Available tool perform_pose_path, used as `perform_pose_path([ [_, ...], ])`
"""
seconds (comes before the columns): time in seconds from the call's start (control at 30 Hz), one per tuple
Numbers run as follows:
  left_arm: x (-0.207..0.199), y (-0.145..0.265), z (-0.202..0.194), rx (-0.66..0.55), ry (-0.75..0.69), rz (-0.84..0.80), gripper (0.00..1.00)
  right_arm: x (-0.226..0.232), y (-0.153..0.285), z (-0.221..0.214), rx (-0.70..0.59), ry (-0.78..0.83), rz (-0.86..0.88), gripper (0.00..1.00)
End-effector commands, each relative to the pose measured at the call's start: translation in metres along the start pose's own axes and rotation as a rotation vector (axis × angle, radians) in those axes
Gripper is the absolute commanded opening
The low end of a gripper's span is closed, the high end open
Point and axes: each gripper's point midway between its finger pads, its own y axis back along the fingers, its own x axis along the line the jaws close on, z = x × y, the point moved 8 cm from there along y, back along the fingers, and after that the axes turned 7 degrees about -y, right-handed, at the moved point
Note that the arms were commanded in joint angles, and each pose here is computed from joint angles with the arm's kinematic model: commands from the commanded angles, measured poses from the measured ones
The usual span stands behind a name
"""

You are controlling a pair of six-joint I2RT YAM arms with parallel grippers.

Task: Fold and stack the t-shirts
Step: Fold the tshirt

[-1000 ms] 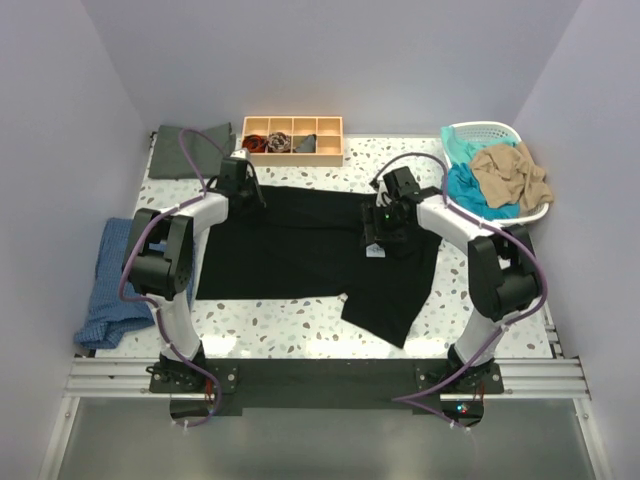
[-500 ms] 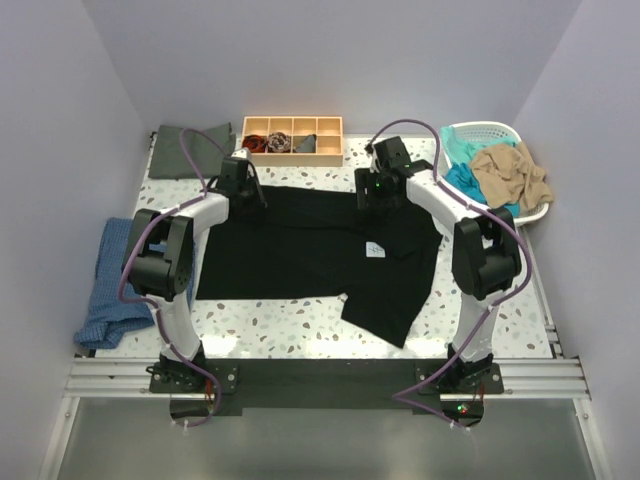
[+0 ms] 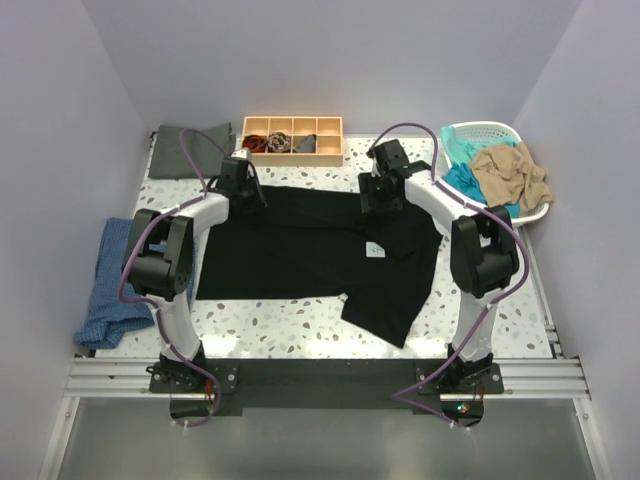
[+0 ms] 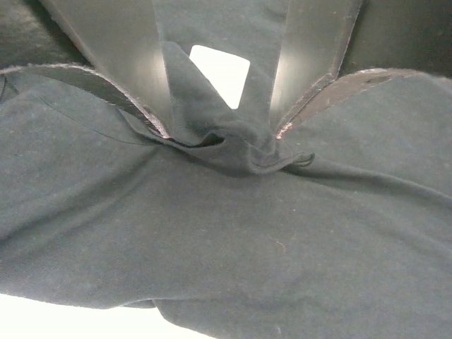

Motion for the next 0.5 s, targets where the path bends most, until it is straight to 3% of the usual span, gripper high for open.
perform_pose_path([
  [0.0,-0.0041,0.004,0.007,-0.026,-0.018,-0.019,0.3,-0.0056,-0.0044,-0.0057,0.027,0.003,-0.031,0.56],
  [0.23,-0.004,0.0029,0.0064,-0.021,-0.018,-0.019,0.3,-0.0053,-0.0102,-0.0088,0.049,-0.006,-0.033,0.49],
  [0.37,-0.0036,0.0021,0.0059,-0.019,-0.018,-0.015,0.3,-0.0052,-0.012,-0.0079,0.046,-0.008,-0.028,0.4],
  [0.4,-0.0035,0.0018,0.0052,-0.015,-0.018,-0.016,0.3,-0.0053,-0.0133,-0.0087,0.049,-0.01,-0.028,0.31],
  [0.47,-0.0035,0.0009,0.0052,-0.015,-0.018,-0.016,0.3,-0.005,-0.0123,-0.0079,0.045,-0.008,-0.026,0.21],
])
